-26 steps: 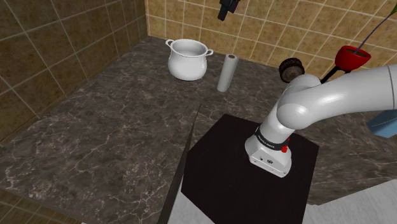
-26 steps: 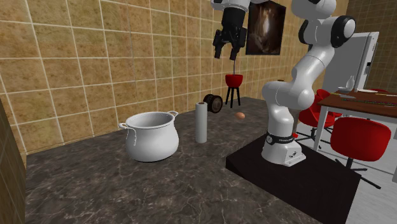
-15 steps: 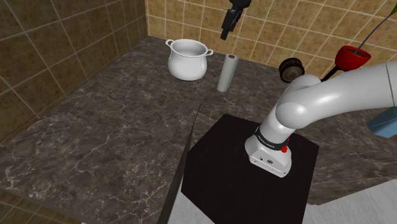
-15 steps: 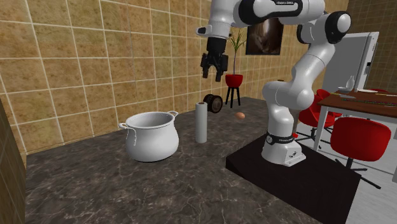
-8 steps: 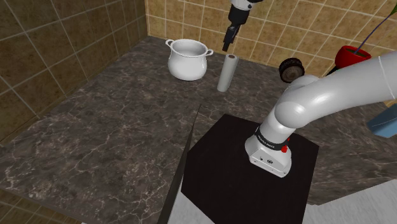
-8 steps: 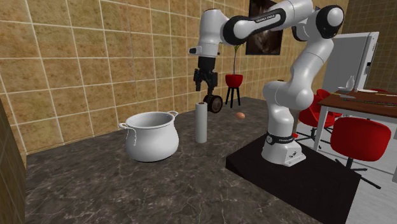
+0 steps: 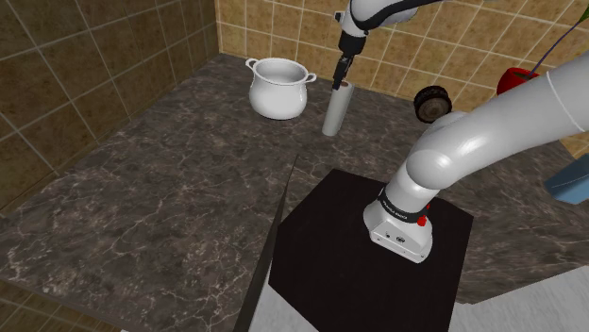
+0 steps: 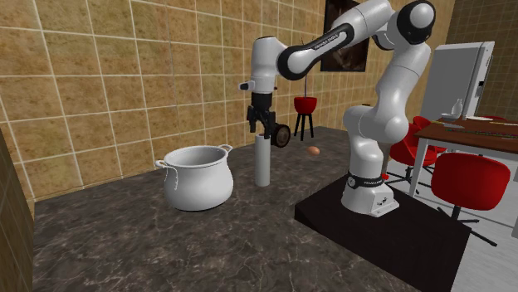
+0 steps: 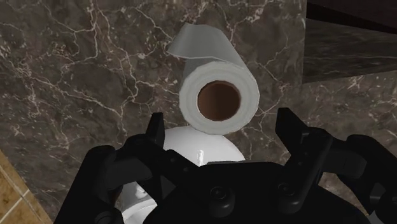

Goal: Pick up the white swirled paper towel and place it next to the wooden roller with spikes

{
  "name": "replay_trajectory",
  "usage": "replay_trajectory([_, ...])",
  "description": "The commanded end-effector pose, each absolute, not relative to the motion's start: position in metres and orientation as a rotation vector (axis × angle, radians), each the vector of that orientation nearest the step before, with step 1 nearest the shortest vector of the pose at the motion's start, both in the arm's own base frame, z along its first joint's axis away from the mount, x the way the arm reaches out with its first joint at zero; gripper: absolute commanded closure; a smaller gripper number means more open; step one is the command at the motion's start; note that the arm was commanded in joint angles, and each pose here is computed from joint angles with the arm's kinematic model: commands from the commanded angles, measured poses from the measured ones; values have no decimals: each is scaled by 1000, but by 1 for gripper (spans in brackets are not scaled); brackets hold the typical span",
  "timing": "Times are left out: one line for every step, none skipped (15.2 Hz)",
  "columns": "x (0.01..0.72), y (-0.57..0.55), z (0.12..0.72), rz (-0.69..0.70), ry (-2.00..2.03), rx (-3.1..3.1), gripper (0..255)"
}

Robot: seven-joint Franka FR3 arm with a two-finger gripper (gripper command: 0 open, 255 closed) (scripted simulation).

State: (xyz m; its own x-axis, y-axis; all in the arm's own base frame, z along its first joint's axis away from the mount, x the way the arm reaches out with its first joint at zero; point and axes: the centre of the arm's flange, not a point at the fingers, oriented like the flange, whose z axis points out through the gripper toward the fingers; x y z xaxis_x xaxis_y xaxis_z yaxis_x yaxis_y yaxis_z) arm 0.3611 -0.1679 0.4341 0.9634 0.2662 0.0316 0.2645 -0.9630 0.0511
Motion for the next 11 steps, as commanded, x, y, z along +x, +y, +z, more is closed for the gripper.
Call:
replay_trajectory([362,-169,423,59,416,3066,0])
replay_trajectory([363,-170,418,59,416,3066,0])
replay_trajectory([363,-170,413,59,416,3066,0])
replay_trajectory([363,-170,408,59,416,3066,0])
replay_trajectory([363,-170,405,59,416,3066,0])
replay_trajectory([363,-170,405,59,416,3066,0])
replay_trajectory([363,-170,405,59,416,3066,0])
replay_trajectory([363,-170,405,59,416,3066,0])
replay_trajectory([363,-170,405,59,416,3066,0])
replay_trajectory([363,-170,405,59,416,3066,0])
replay_trajectory([363,-170,405,59,416,3066,0])
